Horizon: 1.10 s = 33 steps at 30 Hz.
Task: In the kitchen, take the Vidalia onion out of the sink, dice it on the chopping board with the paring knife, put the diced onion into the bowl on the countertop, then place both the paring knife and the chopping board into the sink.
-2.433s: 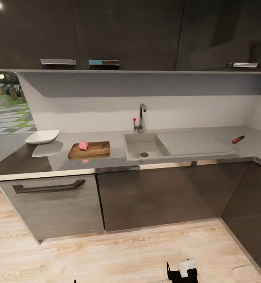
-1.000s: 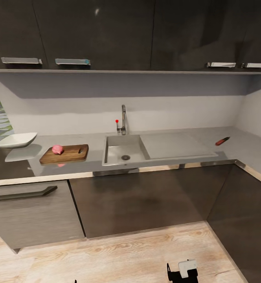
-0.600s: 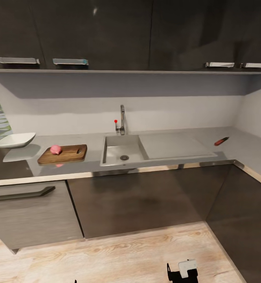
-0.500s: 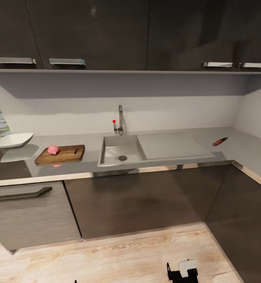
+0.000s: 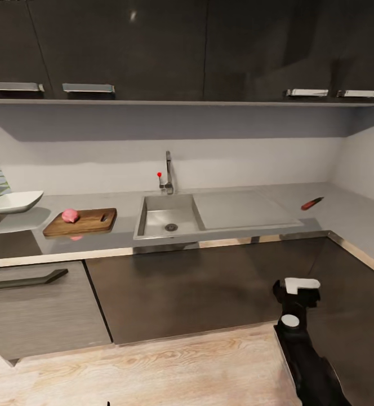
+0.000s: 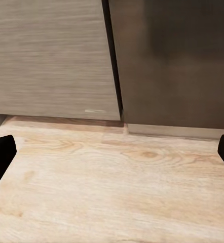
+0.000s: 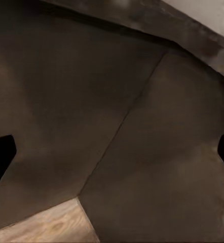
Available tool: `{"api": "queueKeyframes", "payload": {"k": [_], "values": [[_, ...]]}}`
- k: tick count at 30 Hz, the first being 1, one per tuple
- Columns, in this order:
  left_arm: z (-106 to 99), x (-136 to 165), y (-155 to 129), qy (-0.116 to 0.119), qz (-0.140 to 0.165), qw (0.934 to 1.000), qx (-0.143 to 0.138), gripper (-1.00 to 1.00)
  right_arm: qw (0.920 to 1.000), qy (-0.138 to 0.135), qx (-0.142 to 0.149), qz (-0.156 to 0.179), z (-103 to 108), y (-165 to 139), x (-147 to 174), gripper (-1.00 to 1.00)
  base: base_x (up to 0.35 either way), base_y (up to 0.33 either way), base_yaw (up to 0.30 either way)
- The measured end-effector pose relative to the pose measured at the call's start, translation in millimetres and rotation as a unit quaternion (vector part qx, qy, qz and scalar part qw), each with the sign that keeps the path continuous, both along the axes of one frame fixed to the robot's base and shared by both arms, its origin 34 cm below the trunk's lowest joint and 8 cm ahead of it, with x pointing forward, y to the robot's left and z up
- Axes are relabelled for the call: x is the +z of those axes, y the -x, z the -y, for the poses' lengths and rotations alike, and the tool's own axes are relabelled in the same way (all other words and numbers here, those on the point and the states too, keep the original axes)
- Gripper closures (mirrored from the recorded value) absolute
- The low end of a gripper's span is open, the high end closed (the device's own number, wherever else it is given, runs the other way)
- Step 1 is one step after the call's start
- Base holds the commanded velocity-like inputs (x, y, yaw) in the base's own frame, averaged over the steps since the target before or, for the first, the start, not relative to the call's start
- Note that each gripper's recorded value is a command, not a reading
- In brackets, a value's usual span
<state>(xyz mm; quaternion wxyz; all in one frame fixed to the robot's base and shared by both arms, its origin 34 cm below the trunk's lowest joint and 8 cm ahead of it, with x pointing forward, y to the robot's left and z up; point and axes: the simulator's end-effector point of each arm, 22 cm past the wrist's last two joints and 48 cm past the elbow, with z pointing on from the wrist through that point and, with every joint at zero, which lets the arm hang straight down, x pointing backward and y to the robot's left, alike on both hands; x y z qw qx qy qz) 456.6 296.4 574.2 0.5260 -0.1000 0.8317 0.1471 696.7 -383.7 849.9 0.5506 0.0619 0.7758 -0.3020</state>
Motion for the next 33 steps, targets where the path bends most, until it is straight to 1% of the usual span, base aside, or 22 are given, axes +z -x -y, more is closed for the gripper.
{"api": "queueKeyframes", "payload": {"k": [2, 4, 6, 7, 10, 12, 13, 14, 15, 16, 18, 20, 21, 23, 24, 25, 26, 27, 28, 30, 31, 33], "values": [[0, 0, 0, 0.0, 0.0, 1.0, 0.0, -1.0, 0.9999, -0.006, -0.008, 0.008, 4, 0, 40, -1.0, 0.0, 0.0, 0.0], [0, 0, 0, 0.0, 0.0, 1.0, -0.001, -1.0, 0.9998, -0.02, 0.0, 0.003, 1, 0, 58, -1.0, 0.0, 0.0, 0.0], [0, 0, 0, 0.0, 0.0, 1.0, -0.001, -1.0, 0.999, -0.041, 0.017, -0.011, -7, -3, 75, -1.0, 0.0, 0.0, 0.0], [0, 0, 0, 0.0, 0.0, 1.0, -0.001, -1.0, 0.9984, -0.05, 0.023, -0.012, -10, -9, 86, -1.0, 0.0, 0.0, 0.0], [0, 0, 0, 0.0, 0.0, 1.0, -0.001, -1.0, 0.9974, -0.066, 0.031, -0.007, -14, -24, 116, -1.0, 0.03, -0.058, 0.0], [0, 0, 0, 0.0, 0.0, 1.0, -0.001, -1.0, 0.9959, -0.084, 0.035, -0.006, -19, -35, 137, -1.0, 0.113, -0.202, 0.0], [0, 0, 0, 0.0, 0.0, 1.0, -0.001, -1.0, 0.994, -0.1, 0.043, -0.004, -24, -43, 148, -1.0, 0.131, -0.235, 0.0], [0, 0, 0, 0.0, 0.0, 1.0, -0.001, -1.0, 0.9932, -0.107, 0.047, -0.003, -27, -46, 152, -1.0, 0.145, -0.257, 0.0], [0, 0, 0, 0.0, 0.0, 1.0, -0.001, -1.0, 0.9894, -0.132, 0.062, -0.003, -36, -54, 164, -1.0, 0.155, -0.252, 0.0], [1, 0, 0, 0.001, -0.001, 1.0, -0.001, -1.0, 0.9876, -0.142, 0.068, -0.002, -40, -58, 171, -1.0, 0.163, -0.234, 0.0], [0, -2, 1, 0.0, -0.006, 1.0, -0.001, -1.0, 0.9855, -0.152, 0.076, 0.003, -45, -64, 184, -1.0, 0.126, -0.165, 0.0], [0, -13, 7, -0.002, -0.035, 0.9994, -0.002, -1.0, 0.9847, -0.153, 0.082, 0.009, -49, -69, 194, -1.0, 0.067, -0.088, 0.0], [-1, -25, 14, -0.005, -0.07, 0.9975, -0.003, -1.0, 0.9845, -0.153, 0.085, 0.014, -51, -72, 202, -1.0, 0.042, -0.055, 0.0], [-3, -39, 25, -0.008, -0.115, 0.9933, -0.006, -1.0, 0.9843, -0.152, 0.089, 0.019, -54, -74, 209, -1.0, 0.027, -0.036, 0.0], [-7, -53, 37, -0.013, -0.161, 0.9868, -0.007, -1.0, 0.984, -0.151, 0.092, 0.023, -55, -77, 215, -1.0, 0.017, -0.022, 0.0], [-9, -60, 43, -0.016, -0.184, 0.9828, -0.009, -1.0, 0.9839, -0.15, 0.093, 0.025, -56, -77, 218, -1.0, 0.011, -0.014, 0.0], [-12, -70, 54, -0.019, -0.22, 0.9752, -0.01, -1.0, 0.9838, -0.15, 0.095, 0.028, -57, -79, 222, -1.0, 0.007, -0.009, 0.0], [-15, -76, 62, -0.02, -0.245, 0.9692, -0.013, -1.0, 0.9836, -0.15, 0.096, 0.029, -58, -80, 225, -1.0, 0.004, -0.006, 0.0], [-16, -81, 68, -0.02, -0.262, 0.9648, -0.016, -1.0, 0.9836, -0.149, 0.097, 0.031, -59, -80, 226, -1.0, 0.003, -0.004, 0.0], [-17, -88, 81, -0.016, -0.285, 0.9582, -0.024, -1.0, 0.9835, -0.149, 0.098, 0.032, -60, -81, 228, -1.0, 0.001, -0.001, 0.0], [-13, -95, 100, -0.007, -0.304, 0.9522, -0.033, -1.0, 0.9834, -0.149, 0.098, 0.032, -60, -81, 229, -1.0, 0.0, 0.0, 0.0], [-9, -100, 114, -0.001, -0.316, 0.9478, -0.041, -1.0, 0.9835, -0.149, 0.099, 0.032, -60, -81, 229, -1.0, 0.0, 0.0, 0.0]]}}
